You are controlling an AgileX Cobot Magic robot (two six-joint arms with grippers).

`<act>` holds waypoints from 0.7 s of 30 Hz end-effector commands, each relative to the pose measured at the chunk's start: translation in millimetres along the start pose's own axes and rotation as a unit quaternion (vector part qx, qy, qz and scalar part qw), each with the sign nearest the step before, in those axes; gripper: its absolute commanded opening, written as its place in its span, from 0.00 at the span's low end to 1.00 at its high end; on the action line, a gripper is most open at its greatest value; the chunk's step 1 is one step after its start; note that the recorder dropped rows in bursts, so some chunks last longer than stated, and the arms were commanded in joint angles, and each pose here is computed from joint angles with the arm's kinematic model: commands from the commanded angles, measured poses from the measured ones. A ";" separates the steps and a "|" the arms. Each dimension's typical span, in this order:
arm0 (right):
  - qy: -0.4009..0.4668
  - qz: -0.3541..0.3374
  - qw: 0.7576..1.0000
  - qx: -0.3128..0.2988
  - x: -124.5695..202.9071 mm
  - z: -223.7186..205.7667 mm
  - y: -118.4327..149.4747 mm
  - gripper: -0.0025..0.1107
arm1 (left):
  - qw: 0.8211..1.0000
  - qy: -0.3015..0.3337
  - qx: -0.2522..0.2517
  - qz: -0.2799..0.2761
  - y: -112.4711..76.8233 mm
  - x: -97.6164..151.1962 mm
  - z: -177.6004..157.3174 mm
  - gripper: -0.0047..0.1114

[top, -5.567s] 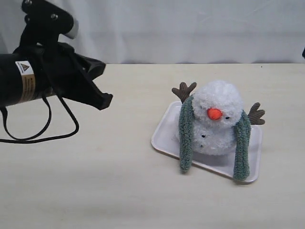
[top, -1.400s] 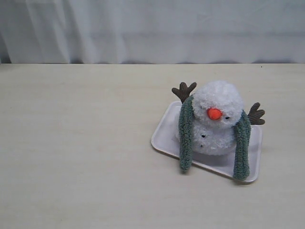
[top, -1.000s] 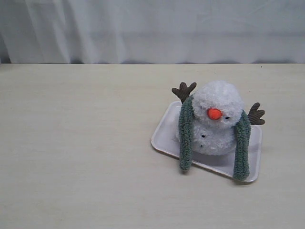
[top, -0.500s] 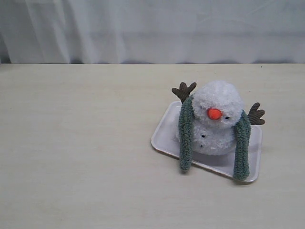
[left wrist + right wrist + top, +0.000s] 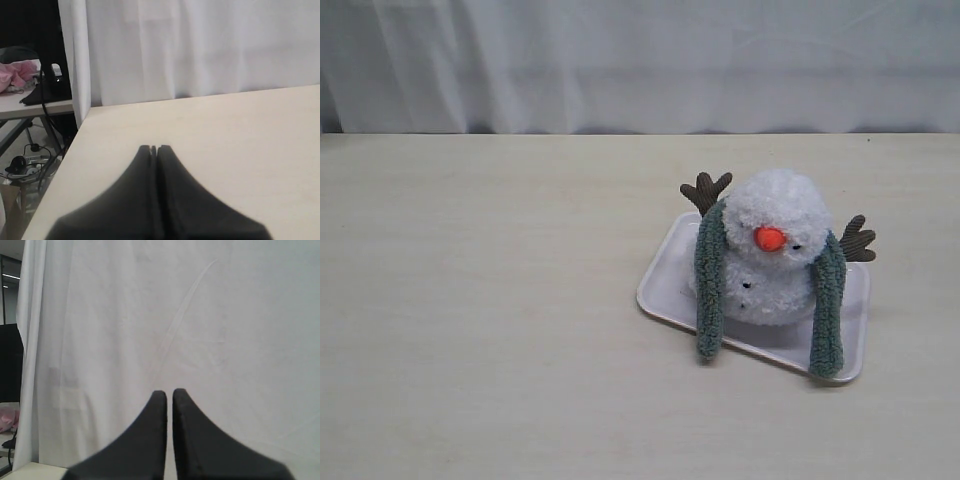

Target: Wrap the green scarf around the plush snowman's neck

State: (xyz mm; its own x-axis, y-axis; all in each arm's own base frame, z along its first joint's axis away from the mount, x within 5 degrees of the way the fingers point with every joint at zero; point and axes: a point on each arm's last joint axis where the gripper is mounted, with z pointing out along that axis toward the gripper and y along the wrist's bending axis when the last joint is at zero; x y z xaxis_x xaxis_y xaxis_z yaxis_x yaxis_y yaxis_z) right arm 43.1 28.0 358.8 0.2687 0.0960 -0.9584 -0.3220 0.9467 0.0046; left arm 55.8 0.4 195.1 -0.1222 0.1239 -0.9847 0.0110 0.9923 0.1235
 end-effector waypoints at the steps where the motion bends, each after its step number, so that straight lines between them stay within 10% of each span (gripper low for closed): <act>1: 0.002 0.001 1.000 0.000 1.7 -0.4 -0.1 0.06 | 0.999 0.044 0.004 0.005 -0.8 9.1 -0.3 0.04; 21: 0.002 0.001 1.000 0.000 1.7 -0.4 -0.1 0.06 | 0.999 0.049 0.004 0.008 -0.7 9.9 -0.4 0.04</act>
State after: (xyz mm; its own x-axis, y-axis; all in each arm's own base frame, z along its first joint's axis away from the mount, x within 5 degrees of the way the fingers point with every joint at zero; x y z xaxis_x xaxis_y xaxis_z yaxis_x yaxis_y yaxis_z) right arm 43.1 28.0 358.8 0.2687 0.0960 -0.9584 -0.3220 0.9467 0.0046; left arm 54.2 0.7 186.0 -0.2222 0.1328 -0.9659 0.0217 0.9911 0.1313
